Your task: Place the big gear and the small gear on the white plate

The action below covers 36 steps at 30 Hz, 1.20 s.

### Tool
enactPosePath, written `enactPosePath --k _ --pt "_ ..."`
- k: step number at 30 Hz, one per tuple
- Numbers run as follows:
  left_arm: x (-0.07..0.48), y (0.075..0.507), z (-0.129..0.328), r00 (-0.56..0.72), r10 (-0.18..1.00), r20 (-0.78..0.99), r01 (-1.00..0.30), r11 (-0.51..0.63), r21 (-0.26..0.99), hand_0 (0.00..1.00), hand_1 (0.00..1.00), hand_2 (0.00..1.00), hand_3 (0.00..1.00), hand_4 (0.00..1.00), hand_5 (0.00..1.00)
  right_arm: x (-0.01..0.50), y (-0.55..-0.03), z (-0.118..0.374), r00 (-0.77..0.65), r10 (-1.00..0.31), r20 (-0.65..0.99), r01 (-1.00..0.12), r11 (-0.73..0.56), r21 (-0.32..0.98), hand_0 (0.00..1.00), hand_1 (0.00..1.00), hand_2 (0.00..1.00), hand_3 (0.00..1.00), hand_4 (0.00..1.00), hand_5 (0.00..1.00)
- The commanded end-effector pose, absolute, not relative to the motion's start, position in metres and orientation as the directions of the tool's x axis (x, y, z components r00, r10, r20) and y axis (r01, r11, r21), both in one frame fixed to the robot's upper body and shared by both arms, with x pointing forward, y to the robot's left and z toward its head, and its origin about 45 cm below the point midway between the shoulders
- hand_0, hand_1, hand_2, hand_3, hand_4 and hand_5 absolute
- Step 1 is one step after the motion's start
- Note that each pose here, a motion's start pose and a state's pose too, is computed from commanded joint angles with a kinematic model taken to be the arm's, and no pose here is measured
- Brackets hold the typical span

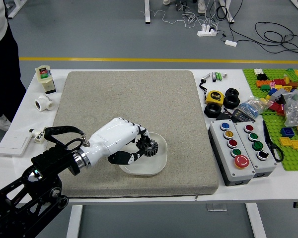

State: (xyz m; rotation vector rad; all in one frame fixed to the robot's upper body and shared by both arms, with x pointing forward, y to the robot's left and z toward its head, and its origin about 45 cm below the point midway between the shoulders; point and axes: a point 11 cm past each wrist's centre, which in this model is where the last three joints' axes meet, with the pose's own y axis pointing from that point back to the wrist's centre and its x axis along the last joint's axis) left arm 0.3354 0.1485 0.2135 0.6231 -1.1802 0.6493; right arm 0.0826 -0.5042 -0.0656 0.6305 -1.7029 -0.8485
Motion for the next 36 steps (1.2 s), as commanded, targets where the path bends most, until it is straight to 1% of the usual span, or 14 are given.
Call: enactPosePath --k 2,5,6,11,12,14,21,23,24,26,29,30,34,36 --pt "0.335 0.148 0.207 0.270 0.115 0.956 -0.735 0.666 0.127 0.450 0.629 0.755 0.815 0.998 0.246 0.083 -0.505 -0.065 -0.282 -0.763 0.582 0.004 0.606 0.796 0.597 0.606 0.693 0.556 0.749 0.685" --pt "0.337 0.150 0.206 0.270 0.116 0.956 -0.738 0.663 0.129 0.450 0.629 0.755 0.815 0.998 0.246 0.084 -0.505 -0.065 -0.284 -0.762 0.582 0.002 0.607 0.795 0.597 0.606 0.693 0.556 0.749 0.685" --pt "0.338 0.151 0.206 0.267 0.118 0.956 -0.741 0.660 0.126 0.588 0.754 0.998 0.923 0.998 0.325 0.084 -0.506 -0.064 -0.285 -0.761 0.583 0.001 0.608 0.794 0.597 0.606 0.694 0.556 0.749 0.685" --pt "0.341 0.156 0.210 0.250 0.134 0.959 -0.754 0.648 0.106 0.588 0.754 0.998 0.923 0.998 0.325 0.085 -0.507 -0.064 -0.286 -0.759 0.585 0.000 0.610 0.792 0.597 0.606 0.694 0.556 0.749 0.685" --pt "0.342 0.157 0.210 0.247 0.137 0.959 -0.757 0.645 0.102 0.613 0.772 0.998 0.935 0.998 0.351 0.085 -0.507 -0.064 -0.286 -0.759 0.585 0.000 0.610 0.792 0.597 0.606 0.694 0.556 0.749 0.684" --pt "0.343 0.158 0.212 0.241 0.143 0.960 -0.763 0.640 0.096 0.613 0.772 0.998 0.935 0.998 0.351 0.085 -0.507 -0.064 -0.286 -0.759 0.585 0.000 0.610 0.792 0.597 0.606 0.694 0.556 0.749 0.684" --pt "0.350 0.167 0.223 0.179 0.193 0.965 -0.805 0.593 0.031 0.618 0.778 0.998 0.934 0.998 0.356 0.085 -0.506 -0.064 -0.285 -0.759 0.585 0.002 0.610 0.792 0.597 0.606 0.693 0.556 0.749 0.684" --pt "0.357 0.179 0.231 0.118 0.243 0.963 -0.847 0.531 -0.030 0.618 0.778 0.998 0.934 0.998 0.356 0.084 -0.506 -0.064 -0.283 -0.759 0.586 0.003 0.610 0.792 0.597 0.606 0.693 0.556 0.749 0.684" --pt "0.359 0.182 0.233 0.099 0.256 0.962 -0.856 0.514 -0.049 0.673 0.792 0.998 0.926 0.998 0.310 0.084 -0.506 -0.064 -0.283 -0.759 0.586 0.004 0.610 0.792 0.597 0.606 0.693 0.557 0.749 0.683" --pt "0.364 0.193 0.236 0.061 0.289 0.956 -0.883 0.463 -0.084 0.673 0.792 0.998 0.926 0.998 0.310 0.083 -0.506 -0.065 -0.282 -0.760 0.586 0.005 0.610 0.793 0.597 0.606 0.693 0.557 0.749 0.683" --pt "0.372 0.223 0.236 -0.022 0.352 0.936 -0.934 0.327 -0.145 0.673 0.792 0.998 0.926 0.998 0.310 0.082 -0.505 -0.065 -0.282 -0.760 0.586 0.008 0.609 0.793 0.597 0.606 0.693 0.557 0.749 0.683" --pt "0.373 0.230 0.237 -0.045 0.362 0.931 -0.940 0.301 -0.163 0.647 0.754 0.960 0.863 0.913 0.345 0.082 -0.505 -0.065 -0.282 -0.760 0.586 0.008 0.609 0.793 0.596 0.605 0.693 0.557 0.749 0.683" --pt "0.375 0.259 0.235 -0.126 0.407 0.905 -0.958 0.187 -0.217 0.647 0.754 0.960 0.863 0.913 0.345 0.080 -0.505 -0.066 -0.278 -0.761 0.587 0.011 0.608 0.794 0.596 0.605 0.693 0.557 0.749 0.683" --pt "0.374 0.270 0.231 -0.130 0.460 0.878 -0.964 0.147 -0.220 0.647 0.754 0.960 0.863 0.913 0.345 0.079 -0.505 -0.066 -0.276 -0.761 0.587 0.012 0.608 0.794 0.596 0.605 0.693 0.557 0.749 0.683"
